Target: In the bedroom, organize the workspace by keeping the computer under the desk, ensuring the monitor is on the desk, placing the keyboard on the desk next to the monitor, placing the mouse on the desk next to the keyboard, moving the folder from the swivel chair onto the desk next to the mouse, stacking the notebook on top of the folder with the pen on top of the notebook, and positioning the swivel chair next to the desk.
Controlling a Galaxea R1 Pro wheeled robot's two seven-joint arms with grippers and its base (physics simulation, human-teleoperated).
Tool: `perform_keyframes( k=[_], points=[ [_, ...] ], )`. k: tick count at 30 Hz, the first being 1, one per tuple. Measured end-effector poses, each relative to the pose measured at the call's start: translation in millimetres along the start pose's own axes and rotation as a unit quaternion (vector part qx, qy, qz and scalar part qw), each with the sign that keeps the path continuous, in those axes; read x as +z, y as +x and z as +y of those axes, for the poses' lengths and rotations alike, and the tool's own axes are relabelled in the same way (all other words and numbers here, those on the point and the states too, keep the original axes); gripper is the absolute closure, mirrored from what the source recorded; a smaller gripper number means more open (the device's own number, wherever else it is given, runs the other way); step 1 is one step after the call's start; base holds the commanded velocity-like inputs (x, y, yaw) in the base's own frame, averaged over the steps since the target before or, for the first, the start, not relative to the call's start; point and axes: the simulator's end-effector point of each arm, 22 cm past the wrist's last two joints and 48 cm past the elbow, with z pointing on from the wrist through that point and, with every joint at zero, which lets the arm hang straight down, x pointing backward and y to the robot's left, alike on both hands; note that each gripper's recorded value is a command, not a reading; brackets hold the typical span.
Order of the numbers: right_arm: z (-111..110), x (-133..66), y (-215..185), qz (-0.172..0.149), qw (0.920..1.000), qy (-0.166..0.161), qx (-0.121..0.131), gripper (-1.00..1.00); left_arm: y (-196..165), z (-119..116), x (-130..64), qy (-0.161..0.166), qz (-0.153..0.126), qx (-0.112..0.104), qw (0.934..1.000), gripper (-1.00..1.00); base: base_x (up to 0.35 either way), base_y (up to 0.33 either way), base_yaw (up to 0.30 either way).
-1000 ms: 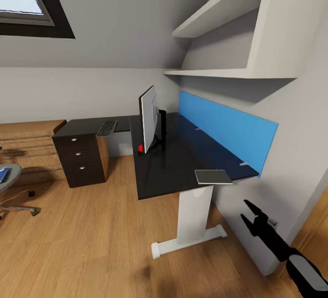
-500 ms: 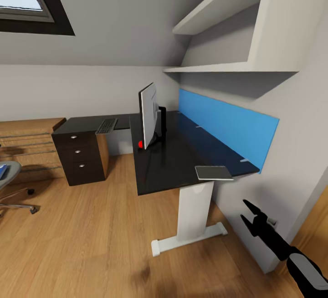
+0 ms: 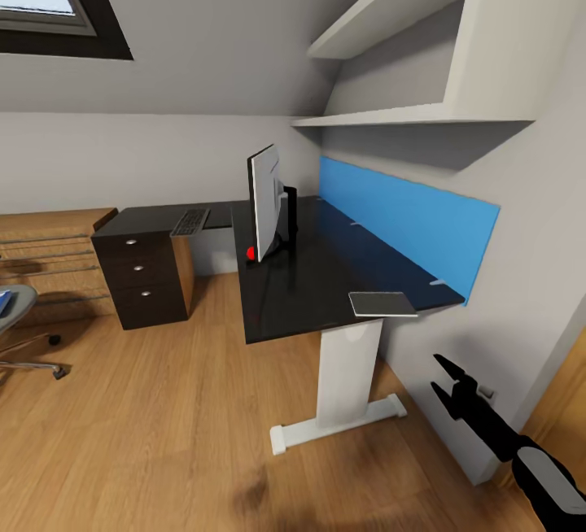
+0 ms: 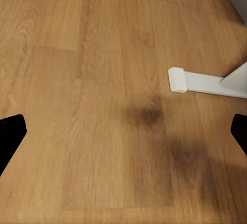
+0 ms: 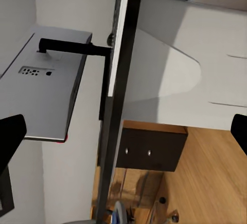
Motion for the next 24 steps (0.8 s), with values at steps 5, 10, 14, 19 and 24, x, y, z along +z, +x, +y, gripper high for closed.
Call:
perform_keyframes(
  k=[5, 10, 14, 19, 24],
  points=[
    [7.0, 2.3, 0.5, 0.001, 1.0, -0.008, -0.003, -1.0, 1.1, 0.6, -0.1, 0.0, 0.001, 0.0, 1.0, -1.0, 0.0, 0.0, 0.0],
    [14.5, 4.4, 1.0, 0.002, 0.9999, -0.015, -0.007, -1.0, 2.9, 2.1, -0.4, -0.002, 0.003, 0.0, 1.0, -1.0, 0.0, 0.0, 0.0],
    [17.8, 5.2, 0.6, 0.001, 0.9998, -0.019, -0.009, -1.0, 4.5, 3.4, -0.6, -0.003, 0.005, 0.001, 1.0, -1.0, 0.0, 0.0, 0.0],
    [18.4, 5.0, -0.4, 0.0, 0.9998, -0.019, -0.01, -1.0, 6.5, 4.8, -0.9, -0.005, 0.007, 0.001, 1.0, -1.0, 0.004, 0.0, 0.0],
    [19.0, 4.5, -1.5, -0.001, 0.9998, -0.02, -0.01, -1.0, 7.2, 4.7, -1.2, -0.004, 0.008, 0.002, 1.0, -1.0, 0.211, 0.0, 0.0]
  ],
)
